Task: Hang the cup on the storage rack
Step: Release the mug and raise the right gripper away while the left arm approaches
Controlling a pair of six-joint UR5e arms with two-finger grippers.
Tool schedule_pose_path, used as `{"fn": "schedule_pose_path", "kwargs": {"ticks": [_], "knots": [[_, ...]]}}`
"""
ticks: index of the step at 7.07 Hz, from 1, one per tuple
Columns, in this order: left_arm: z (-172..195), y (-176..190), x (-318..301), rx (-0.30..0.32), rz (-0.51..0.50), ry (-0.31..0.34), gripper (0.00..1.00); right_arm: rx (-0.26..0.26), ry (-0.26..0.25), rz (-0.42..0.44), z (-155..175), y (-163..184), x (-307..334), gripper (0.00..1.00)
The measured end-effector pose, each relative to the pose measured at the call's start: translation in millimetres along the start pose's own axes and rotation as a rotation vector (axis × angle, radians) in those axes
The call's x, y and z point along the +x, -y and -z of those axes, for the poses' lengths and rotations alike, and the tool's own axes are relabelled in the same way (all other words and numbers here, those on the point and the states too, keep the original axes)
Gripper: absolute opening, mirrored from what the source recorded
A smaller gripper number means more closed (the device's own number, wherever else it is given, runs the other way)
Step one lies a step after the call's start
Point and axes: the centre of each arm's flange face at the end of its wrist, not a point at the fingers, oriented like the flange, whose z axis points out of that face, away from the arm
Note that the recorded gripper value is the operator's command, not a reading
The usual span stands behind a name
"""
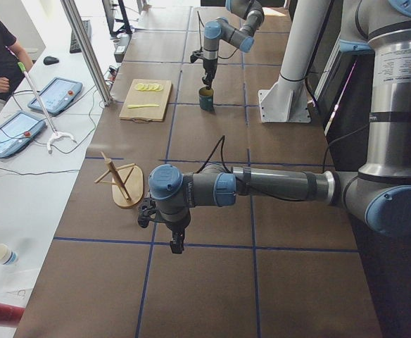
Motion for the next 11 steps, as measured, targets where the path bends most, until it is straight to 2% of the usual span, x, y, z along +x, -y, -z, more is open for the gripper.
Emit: {"fn": "schedule_pose_path", "kwargs": {"ticks": [2, 4, 5, 7, 8, 9, 11], "knots": [[8, 3, 7, 0.016, -0.016, 0.001, 1.00, 0.014, 0.029, 0.005, 15, 2, -4, 1.00], [43, 6, 41, 0.085, -0.079, 0.004, 1.00, 0.030, 0.074, -0.010, 46, 22, -1, 1.00], [62, 5, 69, 0.121, -0.129, -0.010, 1.00, 0.033, 0.088, -0.023, 62, 43, 6, 1.00], [82, -1, 146, 0.157, -0.275, -0.079, 1.00, 0.024, 0.090, -0.001, 90, 109, 45, 1.00], [76, -4, 196, 0.136, -0.334, -0.105, 1.00, 0.027, 0.081, 0.039, 101, 145, 74, 1.00], [64, -4, 246, 0.108, -0.373, -0.135, 1.00, 0.033, 0.061, 0.097, 108, 182, 109, 1.00], [48, 0, 334, 0.100, -0.448, -0.196, 1.00, 0.039, 0.003, 0.238, 109, 244, 189, 1.00]]}}
